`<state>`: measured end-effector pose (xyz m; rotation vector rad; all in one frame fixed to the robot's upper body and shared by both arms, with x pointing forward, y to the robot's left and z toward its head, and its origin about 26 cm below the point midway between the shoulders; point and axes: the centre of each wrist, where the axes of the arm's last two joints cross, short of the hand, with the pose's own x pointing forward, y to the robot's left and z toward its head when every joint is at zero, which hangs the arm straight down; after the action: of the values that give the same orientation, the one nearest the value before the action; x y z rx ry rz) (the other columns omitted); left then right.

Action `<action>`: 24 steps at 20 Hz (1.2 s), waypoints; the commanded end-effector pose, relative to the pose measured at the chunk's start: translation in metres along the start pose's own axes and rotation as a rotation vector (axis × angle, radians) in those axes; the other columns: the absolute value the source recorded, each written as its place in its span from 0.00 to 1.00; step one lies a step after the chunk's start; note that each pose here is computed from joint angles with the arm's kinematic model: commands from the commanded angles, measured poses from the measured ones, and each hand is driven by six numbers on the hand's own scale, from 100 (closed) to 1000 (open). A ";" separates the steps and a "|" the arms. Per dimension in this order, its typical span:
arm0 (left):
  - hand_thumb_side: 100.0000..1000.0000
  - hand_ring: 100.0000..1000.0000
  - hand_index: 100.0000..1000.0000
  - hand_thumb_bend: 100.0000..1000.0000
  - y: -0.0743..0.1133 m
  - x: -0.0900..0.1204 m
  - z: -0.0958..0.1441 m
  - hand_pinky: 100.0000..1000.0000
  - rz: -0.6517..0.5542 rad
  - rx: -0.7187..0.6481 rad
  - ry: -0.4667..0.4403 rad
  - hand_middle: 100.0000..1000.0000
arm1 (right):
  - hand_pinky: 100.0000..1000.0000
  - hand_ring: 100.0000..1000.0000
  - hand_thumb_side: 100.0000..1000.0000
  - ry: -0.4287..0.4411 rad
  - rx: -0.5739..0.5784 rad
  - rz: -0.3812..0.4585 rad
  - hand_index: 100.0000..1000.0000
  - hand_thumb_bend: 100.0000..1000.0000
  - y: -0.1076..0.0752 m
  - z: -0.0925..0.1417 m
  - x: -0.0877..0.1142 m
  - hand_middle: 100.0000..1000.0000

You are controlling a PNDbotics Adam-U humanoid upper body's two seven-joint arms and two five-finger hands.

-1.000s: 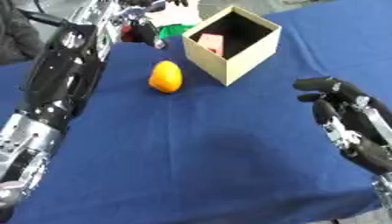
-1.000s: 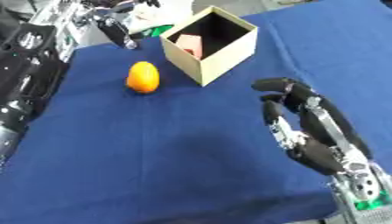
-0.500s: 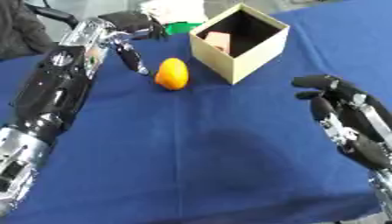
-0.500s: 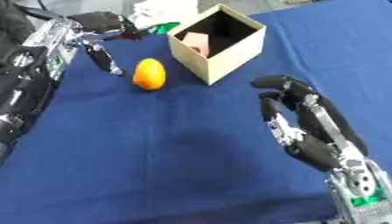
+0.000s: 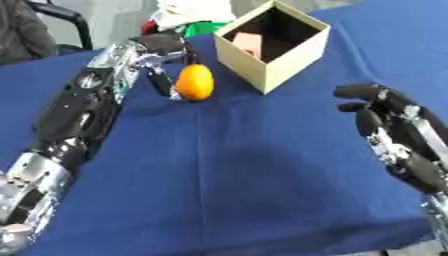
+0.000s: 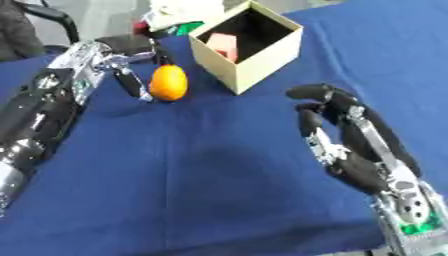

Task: Pick up objects on the table and place them in the box.

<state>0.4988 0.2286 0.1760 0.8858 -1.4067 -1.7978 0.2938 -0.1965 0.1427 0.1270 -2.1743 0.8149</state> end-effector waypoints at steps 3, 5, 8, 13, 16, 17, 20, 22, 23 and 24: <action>0.00 0.57 0.71 0.00 0.002 -0.003 -0.001 0.71 0.017 0.087 0.031 0.50 | 0.78 0.89 0.64 -0.030 -0.002 0.007 0.78 0.00 -0.004 -0.005 0.006 0.74; 0.00 0.54 0.67 0.00 0.002 -0.002 -0.001 0.70 0.024 0.095 0.026 0.45 | 0.78 0.89 0.64 -0.029 -0.002 0.008 0.78 0.00 -0.004 -0.005 0.006 0.74; 0.00 0.51 0.63 0.00 0.012 -0.003 0.000 0.69 0.018 0.107 0.008 0.42 | 0.78 0.89 0.64 -0.026 -0.003 0.007 0.78 0.00 -0.004 -0.004 0.005 0.74; 0.00 0.52 0.64 0.00 0.064 0.001 0.008 0.71 -0.051 0.228 0.007 0.43 | 0.78 0.89 0.65 -0.017 -0.001 0.005 0.78 0.00 -0.003 -0.002 0.004 0.74; 0.00 0.53 0.65 0.00 0.091 0.009 0.008 0.71 -0.094 0.314 0.026 0.44 | 0.78 0.89 0.65 -0.016 0.005 0.002 0.78 0.00 -0.002 -0.002 0.003 0.74; 0.00 0.54 0.66 0.00 0.098 0.013 0.008 0.72 -0.107 0.342 0.032 0.44 | 0.78 0.89 0.65 -0.017 0.010 0.001 0.78 0.00 -0.002 -0.002 0.004 0.74; 0.00 0.56 0.67 0.00 0.108 0.025 0.002 0.72 -0.137 0.408 0.044 0.46 | 0.78 0.89 0.65 -0.025 0.023 -0.001 0.78 0.00 -0.001 -0.005 0.005 0.74; 0.00 0.57 0.68 0.00 0.105 0.032 -0.004 0.72 -0.149 0.422 0.043 0.47 | 0.78 0.89 0.65 -0.031 0.028 -0.002 0.78 0.00 -0.001 -0.006 0.006 0.74; 0.00 0.57 0.68 0.00 0.103 0.035 -0.007 0.72 -0.154 0.422 0.041 0.47 | 0.78 0.89 0.65 -0.033 0.029 -0.001 0.78 0.00 -0.001 -0.006 0.006 0.74; 0.00 0.57 0.69 0.00 0.100 0.038 -0.010 0.72 -0.156 0.423 0.041 0.48 | 0.78 0.89 0.65 -0.034 0.031 -0.001 0.78 0.00 -0.001 -0.007 0.006 0.74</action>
<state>0.4972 0.1744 0.2507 1.2110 -1.7329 -1.6286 0.2940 -0.1928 0.1441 0.1504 -2.1728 0.8402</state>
